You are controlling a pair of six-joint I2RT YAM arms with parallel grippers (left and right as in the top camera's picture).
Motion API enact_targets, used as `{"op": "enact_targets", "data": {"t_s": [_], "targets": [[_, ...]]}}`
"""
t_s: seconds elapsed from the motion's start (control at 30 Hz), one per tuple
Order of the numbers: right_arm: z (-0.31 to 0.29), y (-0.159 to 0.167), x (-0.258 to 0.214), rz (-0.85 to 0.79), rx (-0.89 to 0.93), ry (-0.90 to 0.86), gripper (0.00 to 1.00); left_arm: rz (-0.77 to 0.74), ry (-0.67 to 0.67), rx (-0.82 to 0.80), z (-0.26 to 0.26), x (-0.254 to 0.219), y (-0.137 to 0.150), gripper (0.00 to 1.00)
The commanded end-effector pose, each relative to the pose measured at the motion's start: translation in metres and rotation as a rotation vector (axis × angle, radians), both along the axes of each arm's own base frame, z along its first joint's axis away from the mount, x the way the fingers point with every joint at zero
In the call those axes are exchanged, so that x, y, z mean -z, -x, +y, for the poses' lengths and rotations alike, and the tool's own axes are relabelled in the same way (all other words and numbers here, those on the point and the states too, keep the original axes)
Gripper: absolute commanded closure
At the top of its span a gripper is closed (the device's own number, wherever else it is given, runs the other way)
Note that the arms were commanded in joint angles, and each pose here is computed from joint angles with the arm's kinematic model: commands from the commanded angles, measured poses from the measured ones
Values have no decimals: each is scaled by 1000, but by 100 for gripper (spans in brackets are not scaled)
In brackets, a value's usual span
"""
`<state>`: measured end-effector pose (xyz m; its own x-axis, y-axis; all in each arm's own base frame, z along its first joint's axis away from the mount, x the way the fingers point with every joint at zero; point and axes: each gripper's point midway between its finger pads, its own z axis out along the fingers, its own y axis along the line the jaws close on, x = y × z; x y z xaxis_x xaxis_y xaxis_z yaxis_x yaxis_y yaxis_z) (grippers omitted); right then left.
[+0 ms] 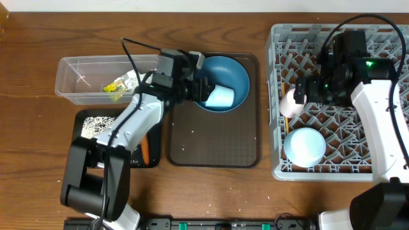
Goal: Sort waste into correct bins and load items into the dishwasher rack
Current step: 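Lower the left gripper and grasp the light-blue cup lying on the plate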
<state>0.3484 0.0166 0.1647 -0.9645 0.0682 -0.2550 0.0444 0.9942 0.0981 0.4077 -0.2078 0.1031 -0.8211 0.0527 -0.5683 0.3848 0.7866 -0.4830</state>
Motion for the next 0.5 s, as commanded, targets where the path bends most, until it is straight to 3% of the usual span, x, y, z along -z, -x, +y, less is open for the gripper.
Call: {"op": "enact_targets", "data": {"t_s": [0.0,0.47], "targets": [[-3,-3,-4,-11,6,4,1,40,103,109,-16,-1,11,43],[-3,-3,-4,-11,6,4,1,126,111,121,-17,13,26,45]]}}
